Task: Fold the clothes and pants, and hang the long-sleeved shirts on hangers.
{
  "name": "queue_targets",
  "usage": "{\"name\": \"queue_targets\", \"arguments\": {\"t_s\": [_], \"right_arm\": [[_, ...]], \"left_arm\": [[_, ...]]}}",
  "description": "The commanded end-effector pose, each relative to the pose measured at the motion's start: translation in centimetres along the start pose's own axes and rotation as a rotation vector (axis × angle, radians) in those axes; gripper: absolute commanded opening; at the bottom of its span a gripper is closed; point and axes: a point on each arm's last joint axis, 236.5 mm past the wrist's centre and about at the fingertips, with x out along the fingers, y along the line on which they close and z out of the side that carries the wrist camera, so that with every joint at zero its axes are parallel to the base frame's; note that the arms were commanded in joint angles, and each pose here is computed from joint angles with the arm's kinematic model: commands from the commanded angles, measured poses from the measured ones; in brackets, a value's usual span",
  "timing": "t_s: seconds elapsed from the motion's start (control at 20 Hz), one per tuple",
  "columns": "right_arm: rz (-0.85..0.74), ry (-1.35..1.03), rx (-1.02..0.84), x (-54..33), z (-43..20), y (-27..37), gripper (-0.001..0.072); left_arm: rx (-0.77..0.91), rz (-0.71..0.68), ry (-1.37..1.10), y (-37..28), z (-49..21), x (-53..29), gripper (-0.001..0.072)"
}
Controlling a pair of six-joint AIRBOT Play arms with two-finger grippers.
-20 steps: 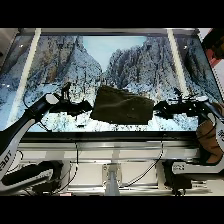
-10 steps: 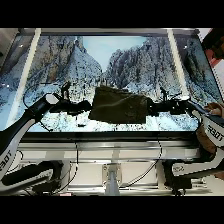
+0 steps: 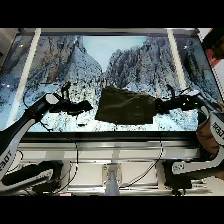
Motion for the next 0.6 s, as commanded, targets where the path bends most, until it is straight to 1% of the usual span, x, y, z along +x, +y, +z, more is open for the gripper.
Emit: {"name": "queue_targets", "arguments": {"t_s": [0.0, 0.05, 0.1, 0.15, 0.2, 0.45, 0.55], "right_arm": [[0.076, 0.051, 0.061, -5.9, -1.8, 0.3, 0.0467], [0.095, 0.050, 0.064, -7.2, -2.1, 0.5, 0.0489], [0.104, 0.044, 0.064, -8.2, -2.2, 0.6, 0.0538], [0.108, 0.036, 0.062, -8.9, -2.4, 0.8, 0.0635], [0.104, 0.028, 0.056, -9.3, -2.4, 0.9, 0.0692], [0.081, -0.028, 0.050, -9.6, -1.3, 0.7, 0.0691], [0.010, -0.051, 0.087, -9.3, -0.7, -0.9, 0.0691]], "left_arm": [[-0.001, 0.000, 0.000, 0.0, 0.0, 0.0, 0.0692], [-0.001, 0.001, 0.000, 0.0, 0.0, 0.0, 0.0692], [-0.001, 0.001, 0.000, 0.0, 0.0, 0.0, 0.0692], [-0.001, 0.001, 0.000, 0.0, 0.0, 0.0, 0.0692], [-0.001, 0.000, 0.000, 0.0, 0.0, 0.0, 0.0692], [-0.002, 0.000, 0.000, 0.0, 0.0, 0.0, 0.0693], [-0.002, 0.000, 0.000, 0.0, 0.0, 0.0, 0.0692]]}}
